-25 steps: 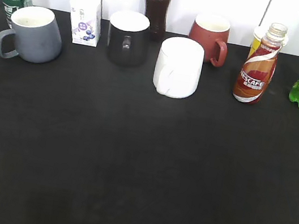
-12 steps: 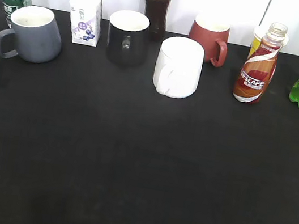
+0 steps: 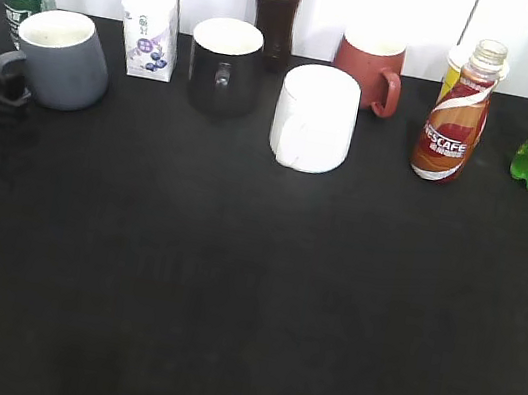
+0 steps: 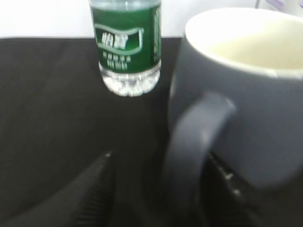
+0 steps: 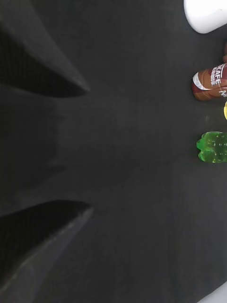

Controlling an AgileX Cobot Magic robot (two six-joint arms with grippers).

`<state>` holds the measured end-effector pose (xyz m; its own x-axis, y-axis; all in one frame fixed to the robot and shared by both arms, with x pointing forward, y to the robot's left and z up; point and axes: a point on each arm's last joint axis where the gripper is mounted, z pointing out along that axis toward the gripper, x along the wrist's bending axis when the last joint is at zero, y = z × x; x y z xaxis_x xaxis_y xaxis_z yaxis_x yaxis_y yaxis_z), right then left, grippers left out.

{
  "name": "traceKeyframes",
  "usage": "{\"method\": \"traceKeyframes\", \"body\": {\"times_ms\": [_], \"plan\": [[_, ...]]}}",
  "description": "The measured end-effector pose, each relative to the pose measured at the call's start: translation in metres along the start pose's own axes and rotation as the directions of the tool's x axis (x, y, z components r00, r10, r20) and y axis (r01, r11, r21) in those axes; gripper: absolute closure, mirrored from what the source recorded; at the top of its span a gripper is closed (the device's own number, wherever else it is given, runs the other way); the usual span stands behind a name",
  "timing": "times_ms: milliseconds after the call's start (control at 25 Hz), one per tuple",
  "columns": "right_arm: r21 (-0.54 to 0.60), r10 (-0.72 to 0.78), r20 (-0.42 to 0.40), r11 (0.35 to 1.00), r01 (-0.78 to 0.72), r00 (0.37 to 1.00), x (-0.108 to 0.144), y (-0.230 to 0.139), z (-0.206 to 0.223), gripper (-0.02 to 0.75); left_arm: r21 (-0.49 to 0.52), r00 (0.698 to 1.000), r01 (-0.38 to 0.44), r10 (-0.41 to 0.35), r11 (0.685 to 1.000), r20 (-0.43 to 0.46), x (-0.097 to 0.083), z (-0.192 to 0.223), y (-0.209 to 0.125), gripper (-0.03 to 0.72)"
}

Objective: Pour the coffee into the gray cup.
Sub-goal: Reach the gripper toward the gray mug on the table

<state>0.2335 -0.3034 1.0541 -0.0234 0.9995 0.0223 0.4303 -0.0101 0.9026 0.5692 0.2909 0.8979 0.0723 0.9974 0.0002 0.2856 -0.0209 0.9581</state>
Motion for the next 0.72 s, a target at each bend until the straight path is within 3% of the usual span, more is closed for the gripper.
{"method": "traceKeyframes", "body": {"times_ms": [120, 240, 440, 480, 600, 720], "plan": [[0.0, 0.0, 0.0, 1.0, 0.0, 1.0, 0.0, 0.0, 0.0, 0.206, -0.015, 0.998, 0.026, -0.027, 1.0, -0.049, 0.011, 0.01, 0.0, 0.362], [0.0, 0.0, 0.0, 1.0, 0.0, 1.0, 0.0, 0.0, 0.0, 0.206, -0.043, 0.996, 0.034, -0.038, 0.998, -0.083, 0.023, 0.015, 0.007, 0.375], [0.0, -0.001, 0.0, 1.0, 0.001, 1.0, 0.0, 0.0, 0.0, 0.206, -0.078, 0.999, -0.002, -0.001, 0.997, -0.043, 0.023, 0.037, 0.01, 0.385], [0.0, -0.001, 0.0, 1.0, 0.001, 1.0, 0.0, 0.0, 0.0, 0.206, -0.075, 0.999, -0.005, 0.002, 0.997, -0.039, 0.022, 0.039, 0.008, 0.419], [0.0, -0.001, 0.0, 1.0, 0.001, 1.0, 0.0, 0.0, 0.0, 0.206, -0.087, 0.999, -0.017, 0.015, 0.996, -0.028, 0.022, 0.04, 0.007, 0.645], [0.0, -0.001, 0.0, 1.0, 0.001, 1.0, 0.0, 0.0, 0.0, 0.206, -0.101, 1.0, -0.03, 0.028, 0.994, -0.014, 0.02, 0.04, 0.007, 0.646]]}}
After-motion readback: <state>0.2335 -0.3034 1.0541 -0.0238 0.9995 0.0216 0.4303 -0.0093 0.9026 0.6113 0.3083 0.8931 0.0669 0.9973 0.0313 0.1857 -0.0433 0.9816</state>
